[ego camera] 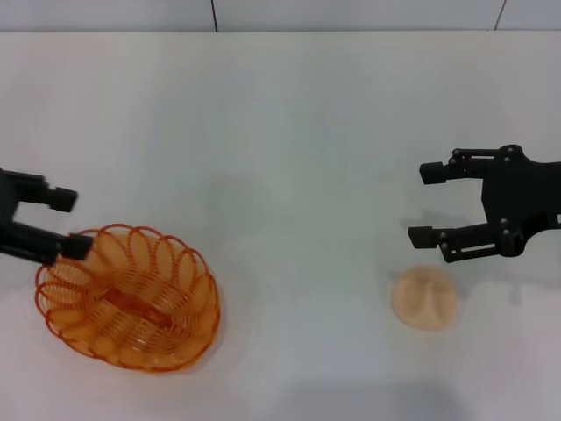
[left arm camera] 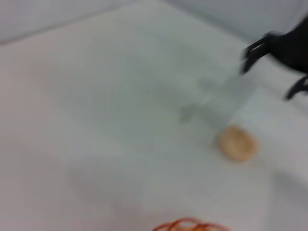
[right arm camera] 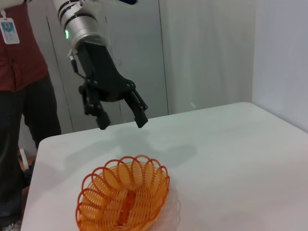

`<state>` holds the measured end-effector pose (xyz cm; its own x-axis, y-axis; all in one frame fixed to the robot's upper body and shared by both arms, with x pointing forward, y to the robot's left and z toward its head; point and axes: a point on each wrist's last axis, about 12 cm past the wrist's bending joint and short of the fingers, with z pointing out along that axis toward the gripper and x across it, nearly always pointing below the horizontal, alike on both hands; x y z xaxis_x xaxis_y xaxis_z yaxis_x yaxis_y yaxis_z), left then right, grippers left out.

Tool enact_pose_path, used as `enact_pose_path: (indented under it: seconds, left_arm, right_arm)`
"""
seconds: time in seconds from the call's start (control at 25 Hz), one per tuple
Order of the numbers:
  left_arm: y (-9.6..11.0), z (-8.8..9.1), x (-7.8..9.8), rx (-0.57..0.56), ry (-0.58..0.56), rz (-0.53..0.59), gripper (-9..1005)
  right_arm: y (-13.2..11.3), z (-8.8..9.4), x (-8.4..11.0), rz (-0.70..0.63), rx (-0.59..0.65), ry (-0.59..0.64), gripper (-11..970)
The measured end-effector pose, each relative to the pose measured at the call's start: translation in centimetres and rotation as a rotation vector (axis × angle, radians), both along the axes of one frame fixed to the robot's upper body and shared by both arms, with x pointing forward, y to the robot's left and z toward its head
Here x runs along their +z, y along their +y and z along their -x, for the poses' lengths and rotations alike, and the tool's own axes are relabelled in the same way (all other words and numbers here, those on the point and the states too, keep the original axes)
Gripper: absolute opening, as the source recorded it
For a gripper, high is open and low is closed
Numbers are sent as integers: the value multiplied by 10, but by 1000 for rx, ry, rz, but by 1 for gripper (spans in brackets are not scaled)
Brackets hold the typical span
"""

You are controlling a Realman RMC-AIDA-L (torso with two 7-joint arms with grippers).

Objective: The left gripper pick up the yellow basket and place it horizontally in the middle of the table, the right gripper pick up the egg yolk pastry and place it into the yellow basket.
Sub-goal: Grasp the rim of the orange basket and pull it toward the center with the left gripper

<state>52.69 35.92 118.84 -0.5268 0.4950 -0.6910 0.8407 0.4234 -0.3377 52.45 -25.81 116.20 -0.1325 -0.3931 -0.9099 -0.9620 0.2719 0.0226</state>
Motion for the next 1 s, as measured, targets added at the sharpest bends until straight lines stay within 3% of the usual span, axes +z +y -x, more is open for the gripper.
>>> enact_pose_path:
  seconds: [0.24, 0.52, 1.0]
  left_arm:
    - [11, -15, 4, 149, 141, -184, 873]
    - [10, -23, 4, 201, 218, -307, 870]
    - [4, -28, -29, 238, 293, -353, 864]
  right_arm:
    - [1, 0, -1, -2, 1, 3, 828]
    - [2, 0, -3, -9, -2, 11, 828]
    - [5, -1, -7, -10, 1, 17, 828]
